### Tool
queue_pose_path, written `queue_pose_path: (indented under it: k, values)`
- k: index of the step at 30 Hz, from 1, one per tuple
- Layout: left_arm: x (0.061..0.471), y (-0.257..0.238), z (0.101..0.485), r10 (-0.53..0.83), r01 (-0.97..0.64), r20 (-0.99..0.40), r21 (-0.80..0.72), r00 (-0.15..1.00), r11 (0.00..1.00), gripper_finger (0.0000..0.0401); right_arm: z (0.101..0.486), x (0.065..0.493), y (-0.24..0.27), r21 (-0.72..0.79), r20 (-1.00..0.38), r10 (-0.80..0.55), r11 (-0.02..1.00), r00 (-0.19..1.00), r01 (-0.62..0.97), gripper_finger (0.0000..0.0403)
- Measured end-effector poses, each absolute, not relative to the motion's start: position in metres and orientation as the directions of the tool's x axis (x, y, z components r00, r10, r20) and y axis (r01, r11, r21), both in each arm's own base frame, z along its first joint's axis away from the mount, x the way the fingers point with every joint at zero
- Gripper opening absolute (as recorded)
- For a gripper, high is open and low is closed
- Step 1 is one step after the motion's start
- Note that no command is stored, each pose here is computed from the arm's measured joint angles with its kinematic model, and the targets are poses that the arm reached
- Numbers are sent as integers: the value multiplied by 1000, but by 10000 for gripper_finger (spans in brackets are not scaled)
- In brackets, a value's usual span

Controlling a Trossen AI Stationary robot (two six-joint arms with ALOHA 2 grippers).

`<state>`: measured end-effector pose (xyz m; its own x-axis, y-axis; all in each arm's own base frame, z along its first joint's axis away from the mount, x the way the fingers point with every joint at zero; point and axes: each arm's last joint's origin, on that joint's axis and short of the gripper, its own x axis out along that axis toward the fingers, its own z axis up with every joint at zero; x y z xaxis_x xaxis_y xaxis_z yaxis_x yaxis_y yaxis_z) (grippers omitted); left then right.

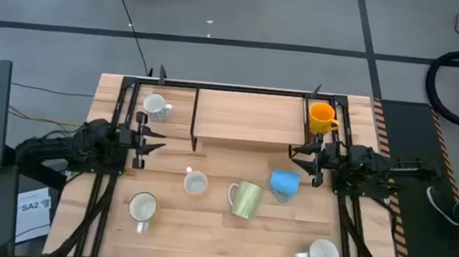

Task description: Place coffee mugs

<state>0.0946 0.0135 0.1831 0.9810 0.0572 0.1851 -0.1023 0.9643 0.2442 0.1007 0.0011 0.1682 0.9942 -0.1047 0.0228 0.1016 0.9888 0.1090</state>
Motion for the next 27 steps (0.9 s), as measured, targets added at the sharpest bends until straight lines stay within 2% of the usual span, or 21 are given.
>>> queue_pose_path:
  k: [27]
  values:
    - [95, 14, 183, 66, -107, 181, 229, 981, 968, 114, 168, 101, 1, 109, 23, -104, 989, 994, 101, 192]
